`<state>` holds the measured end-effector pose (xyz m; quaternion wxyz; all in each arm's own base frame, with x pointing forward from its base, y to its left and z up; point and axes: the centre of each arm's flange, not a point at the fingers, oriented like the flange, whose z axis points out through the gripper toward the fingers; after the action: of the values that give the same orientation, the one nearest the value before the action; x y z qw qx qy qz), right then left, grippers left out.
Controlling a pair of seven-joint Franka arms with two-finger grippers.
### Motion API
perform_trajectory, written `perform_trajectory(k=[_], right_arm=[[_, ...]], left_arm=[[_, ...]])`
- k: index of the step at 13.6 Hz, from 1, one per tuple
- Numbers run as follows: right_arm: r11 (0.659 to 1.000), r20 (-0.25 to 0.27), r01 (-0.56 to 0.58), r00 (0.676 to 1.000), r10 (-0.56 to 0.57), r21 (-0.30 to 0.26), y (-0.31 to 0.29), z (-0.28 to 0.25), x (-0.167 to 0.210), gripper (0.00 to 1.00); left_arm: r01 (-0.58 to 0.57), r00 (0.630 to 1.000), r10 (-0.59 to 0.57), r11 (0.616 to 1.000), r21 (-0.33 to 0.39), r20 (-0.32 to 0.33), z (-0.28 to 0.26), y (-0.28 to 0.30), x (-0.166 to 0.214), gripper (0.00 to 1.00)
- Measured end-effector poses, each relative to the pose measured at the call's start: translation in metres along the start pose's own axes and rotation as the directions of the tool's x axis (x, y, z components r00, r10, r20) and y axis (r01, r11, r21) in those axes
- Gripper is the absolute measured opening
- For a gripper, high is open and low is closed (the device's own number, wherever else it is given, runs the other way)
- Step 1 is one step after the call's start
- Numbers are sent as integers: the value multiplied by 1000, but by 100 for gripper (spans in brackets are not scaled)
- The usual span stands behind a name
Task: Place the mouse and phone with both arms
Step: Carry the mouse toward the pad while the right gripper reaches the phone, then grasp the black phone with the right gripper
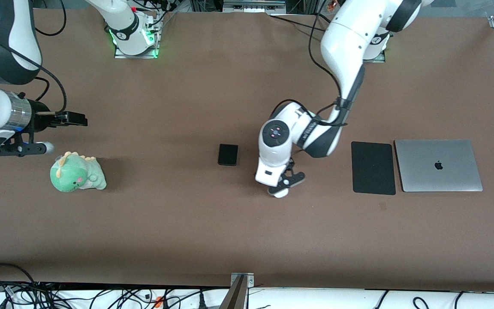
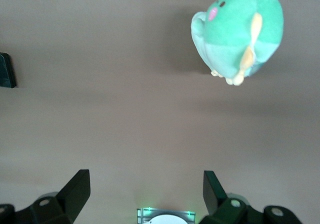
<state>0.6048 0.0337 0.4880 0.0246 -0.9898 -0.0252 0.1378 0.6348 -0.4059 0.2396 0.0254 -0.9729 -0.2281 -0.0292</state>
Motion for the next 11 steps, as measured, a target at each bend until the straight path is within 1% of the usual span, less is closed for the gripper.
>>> perform_trajectory(k=[2,3,5,6,8,9,11], right_arm=[[1000,-17,-10,1000,10,-8,-20,8,9,100],[1000,-18,-31,999,31,2,-32,14,14,100],[996,-22,-77,997,79,52,-63,28,24,100],[992,-29,-107,994,109,65,-78,36,30,100],[985,-53,-161,985,165,66,-114,55,43,100],[981,-69,-183,980,188,64,-135,65,48,100],[974,-110,-217,969,223,64,-179,87,56,100]], left_arm=[[-28,1000,27,999,26,14,-21,-33,41,62],[-48,999,48,998,30,18,-33,-54,63,62],[-111,993,110,993,36,32,-49,-107,104,62],[-139,990,138,990,38,41,-54,-135,122,62],[-195,979,193,980,42,61,-57,-182,144,62],[-231,972,228,972,35,61,-55,-203,152,62],[-288,957,288,957,14,38,-46,-249,163,62]])
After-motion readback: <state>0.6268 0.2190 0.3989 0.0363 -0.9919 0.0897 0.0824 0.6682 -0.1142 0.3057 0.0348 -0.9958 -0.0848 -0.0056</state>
